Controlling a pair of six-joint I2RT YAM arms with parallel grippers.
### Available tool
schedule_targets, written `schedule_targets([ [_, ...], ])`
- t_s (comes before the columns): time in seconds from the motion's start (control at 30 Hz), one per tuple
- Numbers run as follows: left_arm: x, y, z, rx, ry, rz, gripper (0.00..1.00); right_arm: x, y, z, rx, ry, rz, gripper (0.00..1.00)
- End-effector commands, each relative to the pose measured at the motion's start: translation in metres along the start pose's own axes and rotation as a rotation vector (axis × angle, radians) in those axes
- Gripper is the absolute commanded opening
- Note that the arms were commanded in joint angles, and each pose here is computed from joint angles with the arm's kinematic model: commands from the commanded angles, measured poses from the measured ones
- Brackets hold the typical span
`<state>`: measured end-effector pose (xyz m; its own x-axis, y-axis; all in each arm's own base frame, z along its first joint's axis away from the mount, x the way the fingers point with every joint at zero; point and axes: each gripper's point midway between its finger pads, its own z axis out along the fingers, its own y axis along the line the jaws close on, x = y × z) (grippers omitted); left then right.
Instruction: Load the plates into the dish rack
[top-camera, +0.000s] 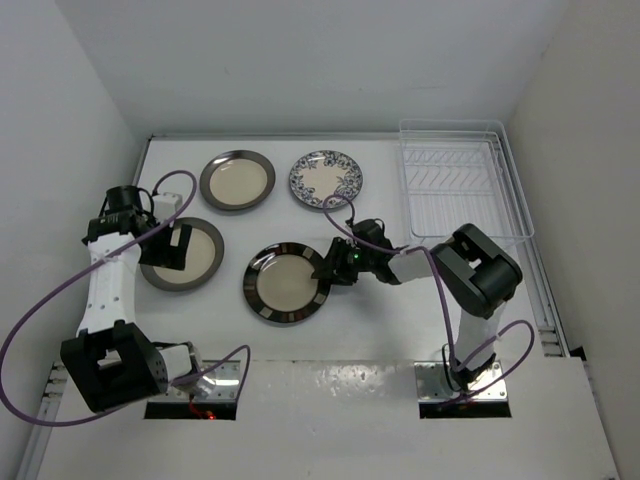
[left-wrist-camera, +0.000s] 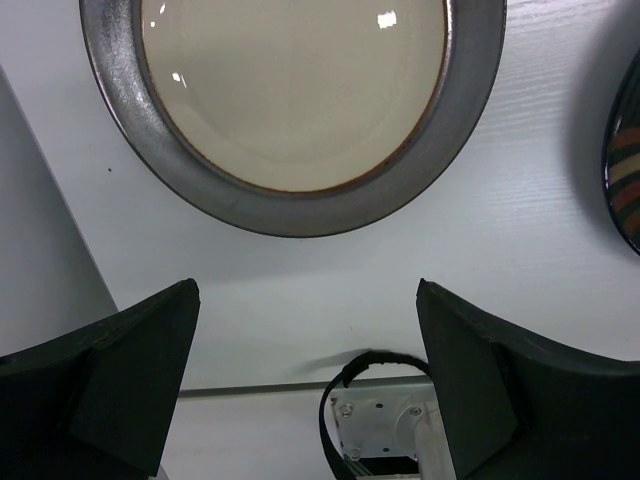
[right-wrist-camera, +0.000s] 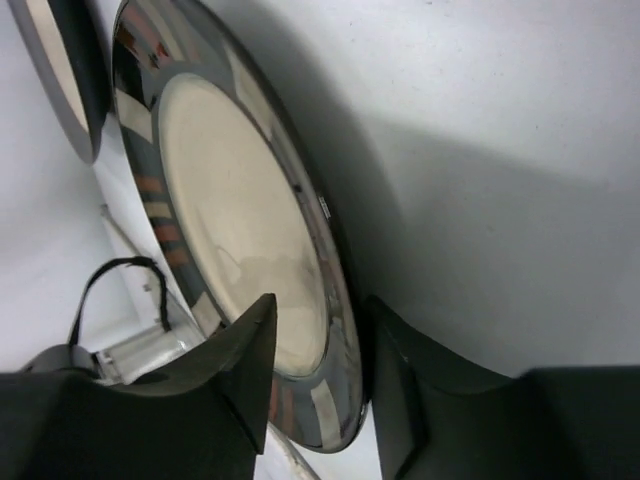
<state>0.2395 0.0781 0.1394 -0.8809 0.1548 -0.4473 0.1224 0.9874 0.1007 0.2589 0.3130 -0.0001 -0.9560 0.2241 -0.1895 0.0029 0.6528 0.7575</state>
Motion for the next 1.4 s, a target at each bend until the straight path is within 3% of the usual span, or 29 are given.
schedule_targets([
  [0.0, -0.011, 0.007, -0.007, -0.008, -0.034, -0.004, 0.95, 0.022, -0.056, 0.007, 0.157, 0.043, 0.065, 0.40],
  [0.03, -0.011, 0.007, -0.007, -0.008, -0.033, -0.004, 0.95, 0.022, -0.059, 0.007, 0.160, 0.044, 0.071, 0.38],
  [0.1, -0.014, 0.007, -0.009, -0.011, -0.042, -0.012, 0.95, 0.023, -0.062, 0.008, 0.153, 0.052, 0.069, 0.14],
  [0.17, -0.016, 0.008, -0.009, -0.011, -0.042, -0.012, 0.95, 0.018, -0.061, 0.007, 0.144, 0.046, 0.061, 0.00],
  [0.3, -0.022, 0.009, -0.010, -0.006, -0.052, -0.010, 0.95, 0.000, -0.036, -0.002, 0.105, 0.053, -0.047, 0.00],
  [0.4, -0.027, 0.010, -0.009, 0.005, -0.058, -0.010, 0.95, -0.029, 0.009, -0.023, 0.070, 0.004, -0.213, 0.00],
  [0.7, -0.049, 0.020, -0.013, -0.020, -0.108, -0.002, 0.95, -0.140, 0.130, -0.126, -0.025, -0.381, -0.404, 0.00],
  [0.87, -0.055, 0.017, -0.009, 0.009, -0.119, -0.010, 0.95, -0.187, 0.159, -0.177, -0.024, -0.526, -0.448, 0.00],
  [0.93, -0.056, 0.017, -0.006, 0.010, -0.119, -0.020, 0.95, -0.218, 0.173, -0.214, -0.001, -0.644, -0.474, 0.00],
  [1.13, -0.062, 0.017, -0.008, 0.023, -0.135, -0.017, 0.95, -0.293, 0.165, -0.332, 0.193, -0.957, -0.484, 0.00],
  [1.23, -0.072, 0.014, -0.007, 0.025, -0.155, 0.004, 0.95, -0.321, 0.136, -0.394, 0.335, -1.087, -0.468, 0.00],
  [1.37, -0.090, 0.009, 0.000, 0.025, -0.161, 0.049, 0.95, -0.342, 0.097, -0.454, 0.533, -1.162, -0.473, 0.00],
])
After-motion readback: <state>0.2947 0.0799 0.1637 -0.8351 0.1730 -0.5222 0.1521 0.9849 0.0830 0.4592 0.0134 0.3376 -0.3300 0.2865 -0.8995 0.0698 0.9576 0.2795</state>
